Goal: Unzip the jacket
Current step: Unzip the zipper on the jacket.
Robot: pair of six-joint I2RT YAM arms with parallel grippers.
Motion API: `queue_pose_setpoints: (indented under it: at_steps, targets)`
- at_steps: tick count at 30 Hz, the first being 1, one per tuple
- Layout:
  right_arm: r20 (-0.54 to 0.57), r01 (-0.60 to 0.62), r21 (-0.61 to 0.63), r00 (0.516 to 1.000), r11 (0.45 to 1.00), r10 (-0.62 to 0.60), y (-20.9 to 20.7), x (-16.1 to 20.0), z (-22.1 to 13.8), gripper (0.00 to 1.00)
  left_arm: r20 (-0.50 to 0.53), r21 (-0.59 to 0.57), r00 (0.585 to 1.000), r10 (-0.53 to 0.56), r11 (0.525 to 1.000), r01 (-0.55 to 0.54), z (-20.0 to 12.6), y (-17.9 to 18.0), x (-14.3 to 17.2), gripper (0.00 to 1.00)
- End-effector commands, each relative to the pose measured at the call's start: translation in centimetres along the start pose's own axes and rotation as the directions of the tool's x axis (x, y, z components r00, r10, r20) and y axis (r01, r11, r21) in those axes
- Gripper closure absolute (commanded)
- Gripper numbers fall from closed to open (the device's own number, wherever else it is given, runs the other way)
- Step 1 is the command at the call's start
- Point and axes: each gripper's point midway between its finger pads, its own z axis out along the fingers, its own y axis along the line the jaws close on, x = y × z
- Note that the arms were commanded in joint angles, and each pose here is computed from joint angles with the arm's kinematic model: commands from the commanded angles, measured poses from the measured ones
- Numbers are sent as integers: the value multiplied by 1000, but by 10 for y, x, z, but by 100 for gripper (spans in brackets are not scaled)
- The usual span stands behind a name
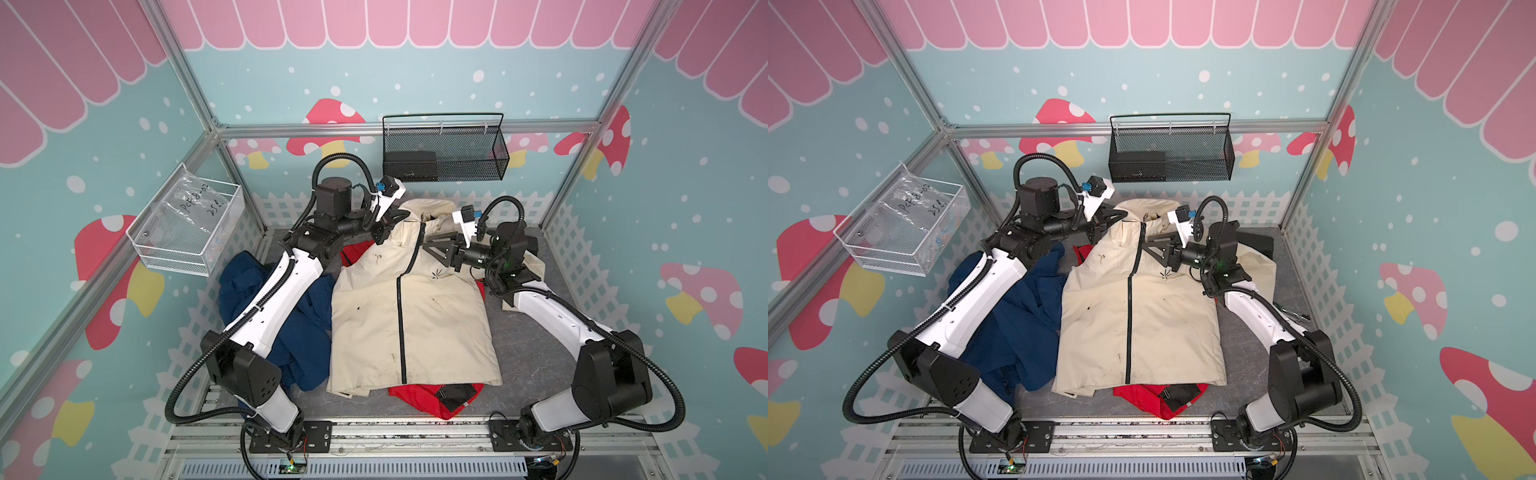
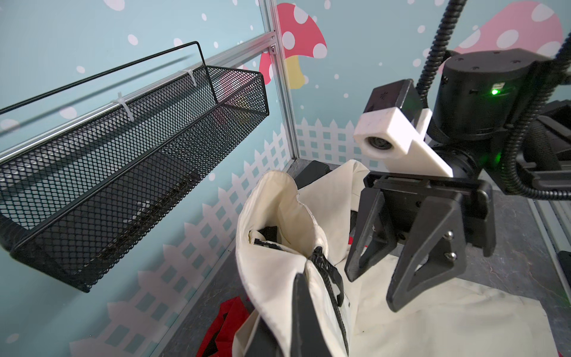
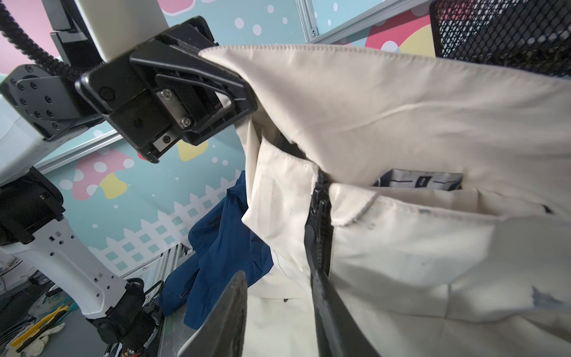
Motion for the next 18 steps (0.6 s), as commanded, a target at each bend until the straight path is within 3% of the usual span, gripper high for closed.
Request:
queue_pose_setpoints:
  at_steps: [1,7,18]
  targets:
    - [27,44,35,999,998,-45,-6,-14,7,63,111,7,993,38,999,-39,-6,1,-37,100]
    - [33,49,76,998,996,-52,-15,-18,15,66,133,12,991,35,999,-37,-8,1,-45,100]
    - [32,46,88,998,995,-48,-18,-16,21,91,143,4,989,33,999,-34,-11,2,-53,100]
